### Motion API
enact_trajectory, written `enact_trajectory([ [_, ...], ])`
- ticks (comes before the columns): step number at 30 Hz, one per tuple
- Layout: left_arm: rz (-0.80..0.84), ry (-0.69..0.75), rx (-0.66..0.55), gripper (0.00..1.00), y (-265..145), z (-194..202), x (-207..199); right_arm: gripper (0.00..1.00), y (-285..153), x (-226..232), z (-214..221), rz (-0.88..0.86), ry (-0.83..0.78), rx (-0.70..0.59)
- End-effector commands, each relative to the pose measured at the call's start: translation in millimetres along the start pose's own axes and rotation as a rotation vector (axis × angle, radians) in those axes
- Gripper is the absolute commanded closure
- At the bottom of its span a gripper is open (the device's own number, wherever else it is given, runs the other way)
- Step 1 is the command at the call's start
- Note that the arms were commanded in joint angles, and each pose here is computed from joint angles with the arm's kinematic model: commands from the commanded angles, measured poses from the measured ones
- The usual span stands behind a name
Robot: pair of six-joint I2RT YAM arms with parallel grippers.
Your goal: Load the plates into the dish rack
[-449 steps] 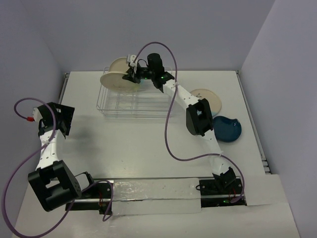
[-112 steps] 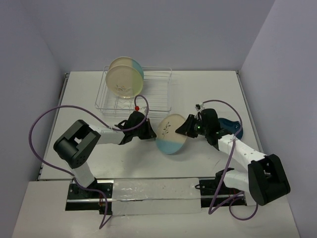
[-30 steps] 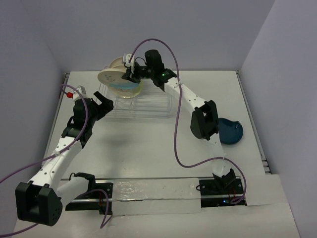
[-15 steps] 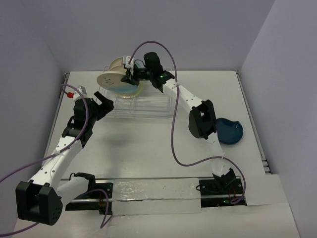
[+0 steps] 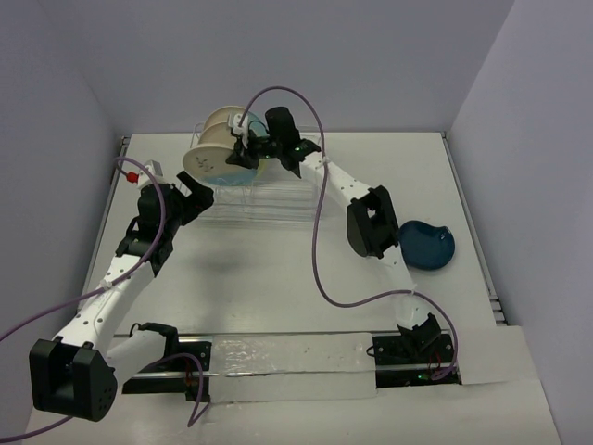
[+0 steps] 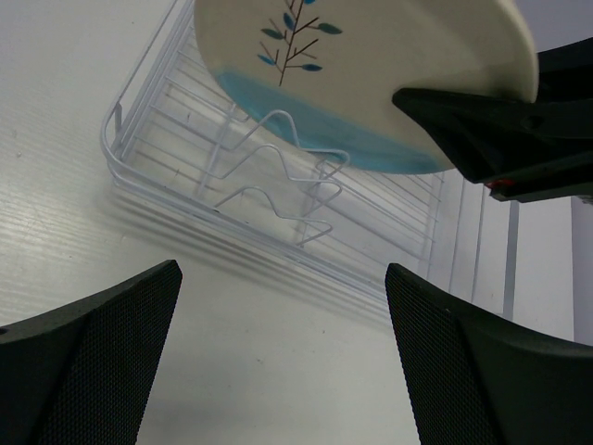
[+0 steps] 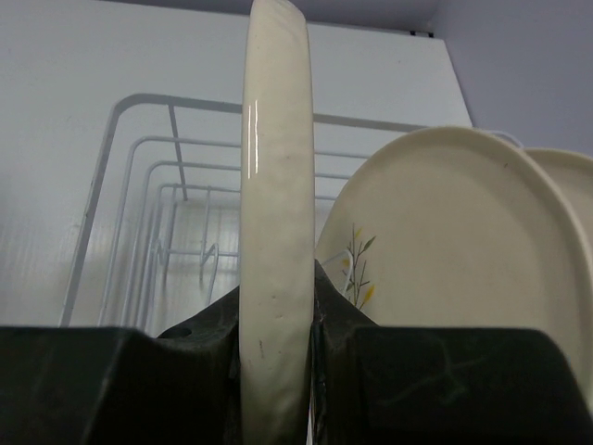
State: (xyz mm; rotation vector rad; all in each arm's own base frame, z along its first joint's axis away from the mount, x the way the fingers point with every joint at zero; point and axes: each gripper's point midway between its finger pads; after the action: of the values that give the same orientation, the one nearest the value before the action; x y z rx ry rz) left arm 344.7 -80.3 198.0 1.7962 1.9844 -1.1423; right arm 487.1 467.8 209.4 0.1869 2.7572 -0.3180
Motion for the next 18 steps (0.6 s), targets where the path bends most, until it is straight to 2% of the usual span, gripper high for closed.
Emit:
enact_trajectory([
  [1,0.062,0.002,-0.041,0.01,-1.9,-17.1,-18.4,1.00,-8.6,-47.0,-53.8,0.132,-0.177,-0.124],
  [7,0.067,0.005,-0.037,0.01,-1.5,-16.3,-19.1,1.00,-4.4,-48.4,-40.4,0.143,-0.140,-0.126],
  [10,0.067,0.008,-0.033,0.01,-0.4,-14.5,-18.2,0.93,-4.1,-49.0,-35.1,0.142,-0.127,-0.134],
  [12,0.069,0.009,-0.028,0.01,1.4,-12.9,-18.1,0.84,-3.3,-46.9,-31.5,0.132,-0.114,-0.138],
  [13,0.070,0.011,-0.023,0.01,2.0,-11.8,-18.0,0.83,-3.5,-46.6,-30.0,0.130,-0.113,-0.137],
  [18,0.070,0.015,-0.015,0.01,3.7,-10.6,-18.6,0.53,-5.2,-46.5,-28.4,0.137,-0.110,-0.134],
])
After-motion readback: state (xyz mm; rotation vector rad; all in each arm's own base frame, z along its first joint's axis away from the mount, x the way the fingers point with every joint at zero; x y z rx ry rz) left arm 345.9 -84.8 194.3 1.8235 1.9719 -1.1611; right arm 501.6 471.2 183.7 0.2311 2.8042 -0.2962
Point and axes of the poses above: each gripper's point midway between its finger pads, its own y axis out along the fingers, its own x axis along the line the jaws close on, z = x × y, and after that the axes turned 7 degrees about -y, right-handed
